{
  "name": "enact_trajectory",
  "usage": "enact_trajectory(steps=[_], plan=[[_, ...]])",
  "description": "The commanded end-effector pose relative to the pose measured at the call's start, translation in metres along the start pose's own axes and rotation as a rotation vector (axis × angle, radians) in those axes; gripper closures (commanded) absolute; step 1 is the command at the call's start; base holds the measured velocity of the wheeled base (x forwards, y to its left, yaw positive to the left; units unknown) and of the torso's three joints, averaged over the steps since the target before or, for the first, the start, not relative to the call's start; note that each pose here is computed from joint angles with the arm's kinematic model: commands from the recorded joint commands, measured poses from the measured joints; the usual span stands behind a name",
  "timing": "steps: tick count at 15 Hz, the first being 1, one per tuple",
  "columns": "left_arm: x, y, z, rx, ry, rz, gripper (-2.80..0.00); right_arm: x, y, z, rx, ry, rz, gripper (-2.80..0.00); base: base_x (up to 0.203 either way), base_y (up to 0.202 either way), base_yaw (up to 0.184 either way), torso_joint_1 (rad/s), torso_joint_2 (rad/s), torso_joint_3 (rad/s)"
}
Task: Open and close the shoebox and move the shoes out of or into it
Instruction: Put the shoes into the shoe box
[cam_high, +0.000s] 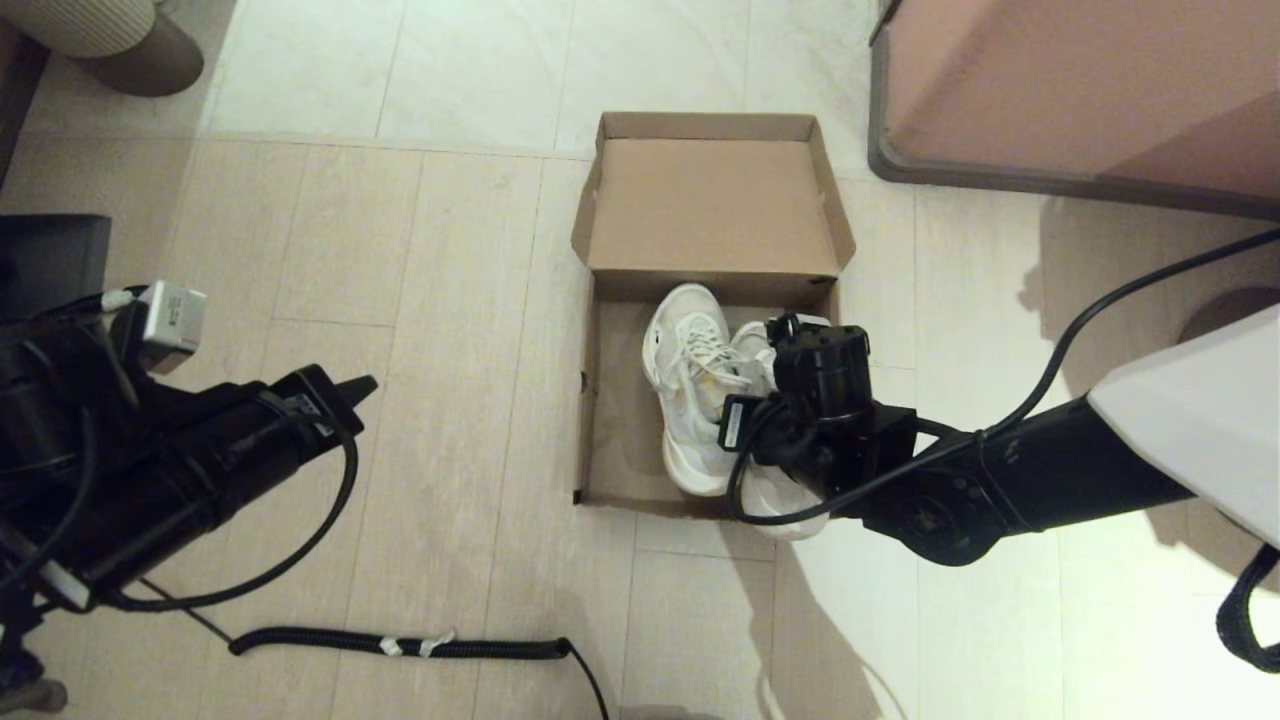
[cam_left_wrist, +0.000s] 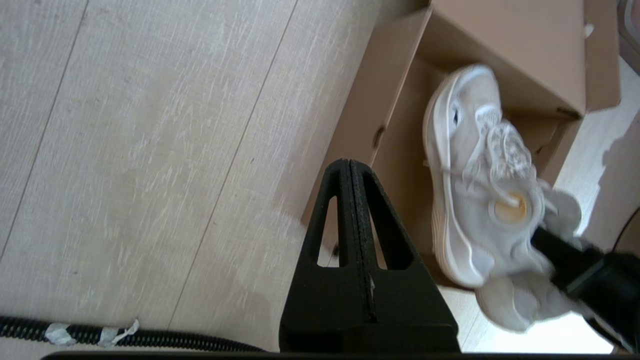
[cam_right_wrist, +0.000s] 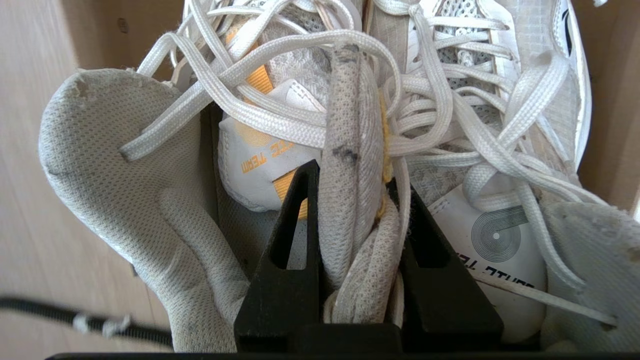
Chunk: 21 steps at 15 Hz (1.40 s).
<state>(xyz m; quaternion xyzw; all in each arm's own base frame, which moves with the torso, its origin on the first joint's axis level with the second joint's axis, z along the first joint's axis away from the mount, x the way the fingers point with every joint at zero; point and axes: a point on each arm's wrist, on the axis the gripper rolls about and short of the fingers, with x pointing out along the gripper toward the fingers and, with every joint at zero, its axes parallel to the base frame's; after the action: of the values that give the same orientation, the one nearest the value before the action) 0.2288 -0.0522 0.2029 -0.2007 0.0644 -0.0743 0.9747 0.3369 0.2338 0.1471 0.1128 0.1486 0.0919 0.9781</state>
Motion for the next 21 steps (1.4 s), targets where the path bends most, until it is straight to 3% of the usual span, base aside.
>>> enact_trajectory(steps=[1,5,10,14,15,21], plan=[[-0.001,0.0,0.0,-0.005,-0.004,0.0,0.0,0.014,-0.001,-0.002,0.007,-0.01,-0.01,0.0,0.0,0.0,0.0,0.0,0.0,0.0],[0.001,0.002,-0.005,-0.009,0.015,0.008,0.0,0.04,-0.007,-0.017,-0.008,-0.005,-0.019,0.0,0.0,0.0,0.0,0.0,0.0,0.0],[-0.003,0.006,-0.012,-0.019,0.035,0.017,0.0,0.069,-0.012,-0.049,-0.061,-0.094,0.012,0.0,0.0,0.0,0.0,0.0,0.0,0.0],[-0.002,0.006,-0.012,-0.023,0.038,0.018,0.0,0.077,-0.02,-0.053,-0.065,-0.094,-0.003,0.0,0.0,0.0,0.0,0.0,0.0,0.0],[-0.002,0.006,-0.013,-0.023,0.038,0.018,0.0,0.077,-0.019,-0.051,-0.062,-0.102,0.0,-2.8,0.0,0.0,0.0,0.0,0.0,0.0],[-0.001,0.006,-0.013,-0.022,0.041,0.019,0.0,0.06,-0.015,-0.02,-0.047,-0.146,0.011,-2.8,0.0,0.0,0.0,0.0,0.0,0.0]])
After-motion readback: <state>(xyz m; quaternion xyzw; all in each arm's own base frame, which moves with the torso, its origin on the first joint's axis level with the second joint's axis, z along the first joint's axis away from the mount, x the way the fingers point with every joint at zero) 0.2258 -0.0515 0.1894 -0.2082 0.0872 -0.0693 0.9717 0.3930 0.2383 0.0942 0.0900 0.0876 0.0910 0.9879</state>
